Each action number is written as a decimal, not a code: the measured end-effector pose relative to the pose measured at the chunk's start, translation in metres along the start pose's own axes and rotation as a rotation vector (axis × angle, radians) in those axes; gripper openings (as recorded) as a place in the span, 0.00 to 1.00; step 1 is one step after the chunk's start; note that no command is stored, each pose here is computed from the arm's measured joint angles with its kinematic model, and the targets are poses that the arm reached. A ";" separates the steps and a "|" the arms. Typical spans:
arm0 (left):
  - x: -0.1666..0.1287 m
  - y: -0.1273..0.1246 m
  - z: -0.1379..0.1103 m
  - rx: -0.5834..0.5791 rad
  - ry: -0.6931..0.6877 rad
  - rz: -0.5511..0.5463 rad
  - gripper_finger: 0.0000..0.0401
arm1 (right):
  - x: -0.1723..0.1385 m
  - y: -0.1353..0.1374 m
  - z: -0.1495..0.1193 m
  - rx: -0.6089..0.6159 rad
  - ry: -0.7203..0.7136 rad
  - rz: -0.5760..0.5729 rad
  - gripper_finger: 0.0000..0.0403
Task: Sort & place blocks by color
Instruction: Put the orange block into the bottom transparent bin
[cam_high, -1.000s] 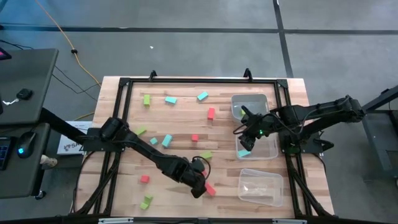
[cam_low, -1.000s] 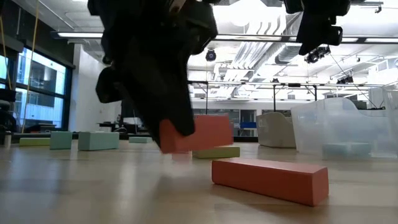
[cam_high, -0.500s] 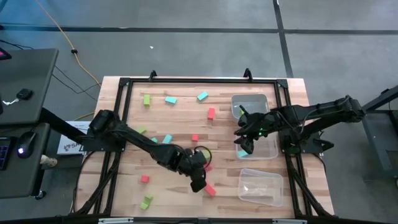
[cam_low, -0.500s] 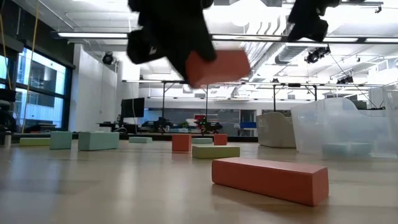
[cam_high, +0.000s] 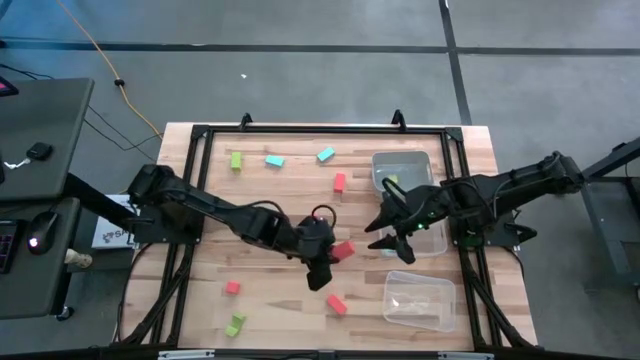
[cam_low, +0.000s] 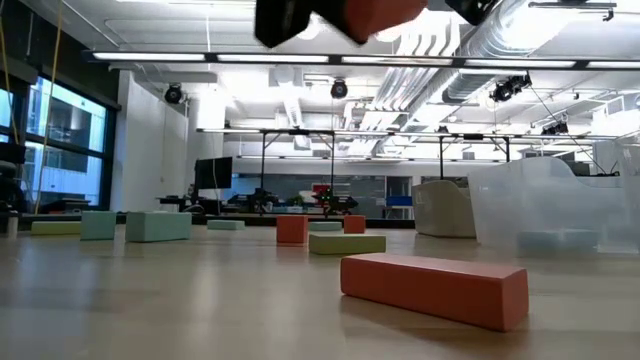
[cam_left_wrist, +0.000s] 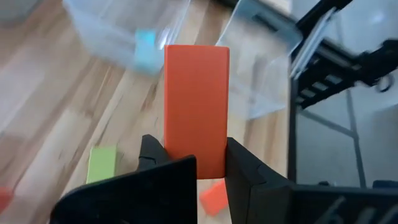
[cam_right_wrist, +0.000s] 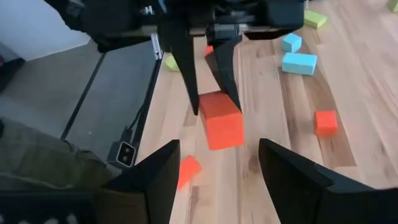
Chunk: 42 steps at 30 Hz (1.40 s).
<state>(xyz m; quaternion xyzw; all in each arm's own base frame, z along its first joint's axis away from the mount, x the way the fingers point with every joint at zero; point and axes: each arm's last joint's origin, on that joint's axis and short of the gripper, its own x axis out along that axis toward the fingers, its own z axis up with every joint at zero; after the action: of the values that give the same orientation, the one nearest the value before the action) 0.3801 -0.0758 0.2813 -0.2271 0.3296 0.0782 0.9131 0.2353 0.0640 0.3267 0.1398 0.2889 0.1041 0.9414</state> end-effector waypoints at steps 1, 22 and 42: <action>-0.002 0.000 0.002 0.011 -0.017 -0.009 0.01 | 0.000 0.001 0.000 -0.001 -0.002 -0.002 0.52; -0.004 0.002 0.025 0.085 -0.174 -0.071 0.01 | 0.000 0.008 0.006 -0.007 -0.093 -0.018 0.52; -0.005 0.003 0.037 0.084 -0.271 -0.113 0.01 | 0.000 0.007 0.006 0.048 -0.099 -0.029 0.45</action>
<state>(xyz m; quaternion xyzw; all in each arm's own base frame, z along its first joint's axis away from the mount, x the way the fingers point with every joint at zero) 0.3962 -0.0557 0.3088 -0.1941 0.1932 0.0427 0.9608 0.2379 0.0695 0.3335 0.1632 0.2462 0.0766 0.9523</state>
